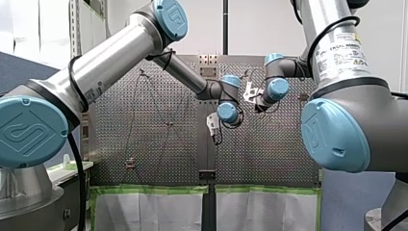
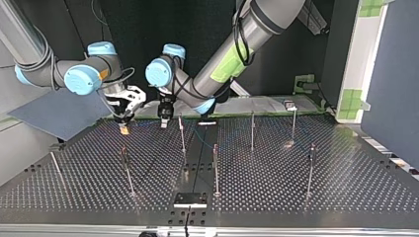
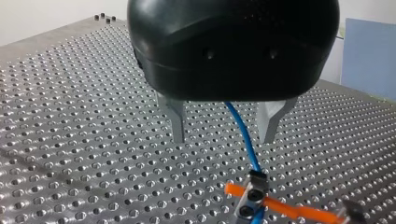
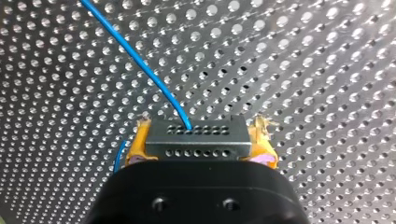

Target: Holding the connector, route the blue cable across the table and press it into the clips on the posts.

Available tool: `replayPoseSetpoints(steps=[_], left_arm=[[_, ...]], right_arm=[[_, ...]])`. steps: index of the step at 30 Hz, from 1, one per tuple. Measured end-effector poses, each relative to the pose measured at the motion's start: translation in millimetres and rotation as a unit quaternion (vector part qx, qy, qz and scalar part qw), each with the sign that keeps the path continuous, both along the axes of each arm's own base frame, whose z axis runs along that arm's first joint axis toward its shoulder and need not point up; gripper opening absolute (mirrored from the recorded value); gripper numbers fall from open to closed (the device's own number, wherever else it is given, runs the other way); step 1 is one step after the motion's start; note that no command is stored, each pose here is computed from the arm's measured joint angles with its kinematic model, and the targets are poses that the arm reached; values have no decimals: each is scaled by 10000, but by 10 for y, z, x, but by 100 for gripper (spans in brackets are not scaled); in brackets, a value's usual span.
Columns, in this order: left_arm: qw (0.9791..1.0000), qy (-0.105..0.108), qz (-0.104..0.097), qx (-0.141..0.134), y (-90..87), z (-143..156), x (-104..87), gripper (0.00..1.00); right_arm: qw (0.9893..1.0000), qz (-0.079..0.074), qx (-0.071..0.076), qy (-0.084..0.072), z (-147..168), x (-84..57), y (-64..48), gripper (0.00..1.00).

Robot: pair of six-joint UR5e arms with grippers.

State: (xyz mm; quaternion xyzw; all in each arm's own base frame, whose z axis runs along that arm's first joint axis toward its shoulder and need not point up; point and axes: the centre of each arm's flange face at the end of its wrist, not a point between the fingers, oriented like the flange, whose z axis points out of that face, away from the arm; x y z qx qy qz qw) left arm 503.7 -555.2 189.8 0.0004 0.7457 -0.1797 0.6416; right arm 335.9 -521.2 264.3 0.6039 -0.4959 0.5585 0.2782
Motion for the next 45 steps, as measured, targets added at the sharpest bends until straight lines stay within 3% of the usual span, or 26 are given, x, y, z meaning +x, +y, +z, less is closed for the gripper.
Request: replayPoseSetpoints(steps=[2, 3, 5, 9, 11, 20, 29, 37, 42, 45], left_arm=[[10000, -1, 3, -4, 1, 1, 1, 36], [10000, 1, 3, -8, 1, 1, 2, 36], [10000, 9, -3, -29, 2, 1, 4, 22], [9999, 34, -33, -112, -5, 1, 3, 12], [9999, 42, -35, -151, -4, 2, 7, 0], [9996, -16, -22, -279, -43, 106, 43, 0], [9993, -103, 225, -283, -59, 322, 116, 0], [9989, -98, 427, -178, -32, 516, 126, 0], [9991, -120, 408, -25, -36, 690, 52, 0], [9992, -130, 381, 30, -48, 743, 12, 0]], right_arm=[[10000, 7, -6, -2, 10, 6, 5, 0], [10000, 12, -7, -2, 13, 10, 9, 0], [10000, 17, -7, -3, 15, 15, 13, 0], [10000, 24, -10, -4, 19, 22, 15, 0], [10000, 31, -11, -4, 19, 25, 17, 0], [10000, 61, -25, -6, 46, 38, 12, 0], [10000, 19, -34, -7, 169, 7, -47, 0], [9996, -3, -232, -157, 471, 0, -96, 0], [9988, 91, -379, -294, 723, 37, -71, 0], [9986, 110, -394, -322, 766, 35, -65, 0]])
